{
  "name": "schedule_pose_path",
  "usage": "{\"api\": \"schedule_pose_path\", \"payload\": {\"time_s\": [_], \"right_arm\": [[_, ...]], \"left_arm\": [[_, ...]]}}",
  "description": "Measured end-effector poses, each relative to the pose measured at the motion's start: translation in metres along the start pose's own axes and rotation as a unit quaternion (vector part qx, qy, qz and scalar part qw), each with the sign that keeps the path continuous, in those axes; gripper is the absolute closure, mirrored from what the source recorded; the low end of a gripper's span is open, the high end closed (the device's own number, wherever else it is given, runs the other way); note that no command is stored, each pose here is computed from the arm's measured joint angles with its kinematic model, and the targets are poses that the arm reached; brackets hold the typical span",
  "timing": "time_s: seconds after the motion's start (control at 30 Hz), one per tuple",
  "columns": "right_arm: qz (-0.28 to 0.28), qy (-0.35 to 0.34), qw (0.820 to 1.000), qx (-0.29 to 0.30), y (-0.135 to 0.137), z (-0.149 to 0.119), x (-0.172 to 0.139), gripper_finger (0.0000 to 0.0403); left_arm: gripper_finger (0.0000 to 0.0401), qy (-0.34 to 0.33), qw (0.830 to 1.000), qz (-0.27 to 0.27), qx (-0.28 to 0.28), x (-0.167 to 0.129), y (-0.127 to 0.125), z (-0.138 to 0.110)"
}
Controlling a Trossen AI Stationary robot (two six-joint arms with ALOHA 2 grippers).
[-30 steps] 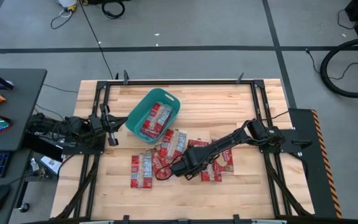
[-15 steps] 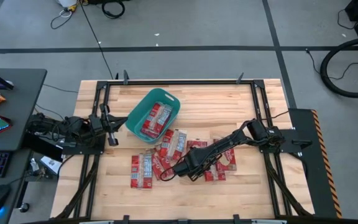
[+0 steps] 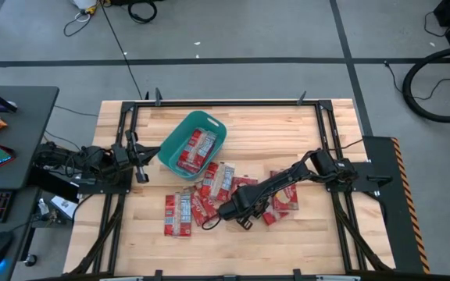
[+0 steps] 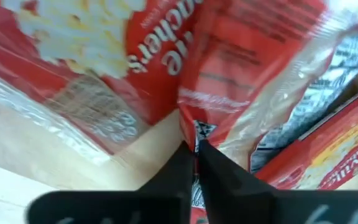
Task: Sort popcorn bags into baskets
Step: Put the red popcorn bag into the blue bin
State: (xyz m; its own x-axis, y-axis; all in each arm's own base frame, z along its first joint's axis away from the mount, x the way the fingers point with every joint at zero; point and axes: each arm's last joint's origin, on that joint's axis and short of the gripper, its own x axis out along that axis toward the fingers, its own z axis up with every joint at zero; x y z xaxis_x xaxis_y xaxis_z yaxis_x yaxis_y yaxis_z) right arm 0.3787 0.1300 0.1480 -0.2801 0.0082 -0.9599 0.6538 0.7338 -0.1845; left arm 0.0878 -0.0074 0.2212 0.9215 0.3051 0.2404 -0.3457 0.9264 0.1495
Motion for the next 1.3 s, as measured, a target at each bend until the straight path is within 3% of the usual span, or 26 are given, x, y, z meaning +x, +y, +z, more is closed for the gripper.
{"api": "schedule_pose_path", "payload": {"time_s": [0.23, 0.4, 0.53, 0.7, 0.9, 1.07, 1.13, 1.3], "right_arm": [[-0.011, -0.021, 0.999, -0.021, 0.001, -0.002, -0.023, 0.0387], [-0.053, -0.082, 0.993, -0.059, -0.004, -0.003, -0.054, 0.0396], [-0.084, -0.168, 0.974, -0.122, -0.005, -0.001, -0.079, 0.0392], [-0.134, -0.27, 0.927, -0.224, -0.003, 0.005, -0.102, 0.0388], [-0.211, -0.343, 0.834, -0.376, 0.007, 0.018, -0.109, 0.0389], [-0.268, -0.371, 0.764, -0.454, 0.008, 0.039, -0.115, 0.0388], [-0.279, -0.373, 0.747, -0.474, 0.004, 0.051, -0.119, 0.0388], [-0.296, -0.38, 0.726, -0.491, -0.01, 0.082, -0.126, 0.0386]], "left_arm": [[0.0383, 0.0, 1.0, 0.0, -0.009, 0.0, 0.0, 0.0], [0.0383, 0.001, 1.0, 0.0, -0.019, 0.0, 0.0, 0.0], [0.0383, 0.005, 0.999, -0.002, -0.043, 0.0, 0.0, -0.001], [0.0383, 0.022, 0.996, -0.005, -0.089, 0.0, -0.001, -0.005], [0.0383, 0.05, 0.987, -0.007, -0.152, -0.001, -0.003, -0.01], [0.0383, 0.062, 0.976, -0.02, -0.207, -0.001, -0.005, -0.013], [0.0383, 0.059, 0.969, -0.052, -0.235, -0.001, -0.006, -0.012], [0.0383, 0.057, 0.954, -0.156, -0.249, -0.002, -0.012, -0.01]]}}
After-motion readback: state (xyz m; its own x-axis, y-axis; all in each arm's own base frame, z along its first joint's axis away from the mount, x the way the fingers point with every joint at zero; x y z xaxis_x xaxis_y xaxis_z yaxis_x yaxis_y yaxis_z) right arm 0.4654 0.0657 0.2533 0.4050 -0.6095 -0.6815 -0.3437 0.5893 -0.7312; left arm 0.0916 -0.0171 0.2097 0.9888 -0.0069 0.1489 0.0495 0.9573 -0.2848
